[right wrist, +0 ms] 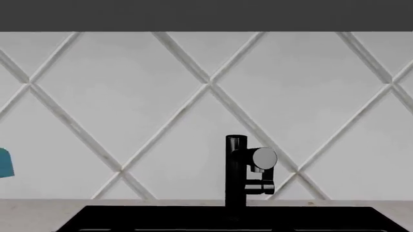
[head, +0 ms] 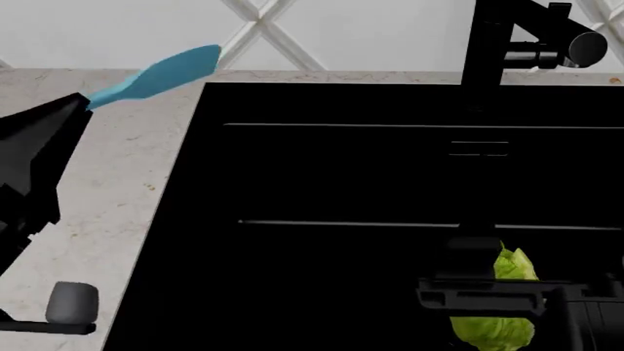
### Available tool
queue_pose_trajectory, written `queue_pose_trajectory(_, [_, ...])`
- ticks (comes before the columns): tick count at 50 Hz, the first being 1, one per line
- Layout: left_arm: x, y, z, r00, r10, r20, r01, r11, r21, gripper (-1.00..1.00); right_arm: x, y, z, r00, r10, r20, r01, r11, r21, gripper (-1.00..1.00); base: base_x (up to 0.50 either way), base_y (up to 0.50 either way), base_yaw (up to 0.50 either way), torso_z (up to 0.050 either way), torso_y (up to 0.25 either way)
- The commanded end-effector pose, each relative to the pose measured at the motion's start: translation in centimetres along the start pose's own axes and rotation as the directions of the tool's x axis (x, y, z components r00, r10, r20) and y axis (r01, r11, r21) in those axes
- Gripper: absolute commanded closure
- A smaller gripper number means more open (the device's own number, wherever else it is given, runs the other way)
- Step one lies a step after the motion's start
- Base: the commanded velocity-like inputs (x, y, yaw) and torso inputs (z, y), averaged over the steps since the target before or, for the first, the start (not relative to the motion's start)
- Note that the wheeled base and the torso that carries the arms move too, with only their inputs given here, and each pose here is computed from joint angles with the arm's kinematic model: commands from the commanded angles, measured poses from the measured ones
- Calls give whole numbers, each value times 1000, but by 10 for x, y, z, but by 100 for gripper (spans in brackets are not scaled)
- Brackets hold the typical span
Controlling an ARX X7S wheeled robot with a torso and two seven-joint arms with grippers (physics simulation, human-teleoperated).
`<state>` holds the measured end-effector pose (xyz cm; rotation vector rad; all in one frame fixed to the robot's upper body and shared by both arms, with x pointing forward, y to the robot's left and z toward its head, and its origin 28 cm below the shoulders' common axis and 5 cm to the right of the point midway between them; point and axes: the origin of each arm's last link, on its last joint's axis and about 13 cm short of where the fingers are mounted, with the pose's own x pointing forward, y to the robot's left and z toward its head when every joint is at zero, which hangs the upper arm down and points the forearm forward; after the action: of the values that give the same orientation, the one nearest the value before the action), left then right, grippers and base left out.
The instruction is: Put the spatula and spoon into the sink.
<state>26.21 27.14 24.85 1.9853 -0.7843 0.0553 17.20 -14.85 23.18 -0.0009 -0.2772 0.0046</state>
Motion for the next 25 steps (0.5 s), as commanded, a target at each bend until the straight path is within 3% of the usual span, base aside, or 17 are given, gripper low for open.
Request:
queue_pose_trajectory(1, [0,-4,8,980,176,95,-195,945,261,100,3,7,12,999,34,23,-34,999,24,-100,0,0,0,0,0])
queue_pose_trajectory(7, [11,-1,5,949,286,135,-317,865,390,100,8,15,22,997,71,41,-74,995,72,-100,0,0,0,0,0])
queue_pose_trajectory(12, [21,7,4,924,347,161,-382,824,419,100,12,22,33,992,107,61,-114,986,121,-100,0,0,0,0,0])
queue_pose_trajectory(14, [26,9,4,907,377,188,-420,783,459,100,13,25,37,991,112,68,-120,984,132,-100,0,0,0,0,0])
queue_pose_trajectory(25, [41,4,5,874,433,222,-484,722,495,100,19,34,54,983,136,119,-162,956,243,-100,0,0,0,0,0])
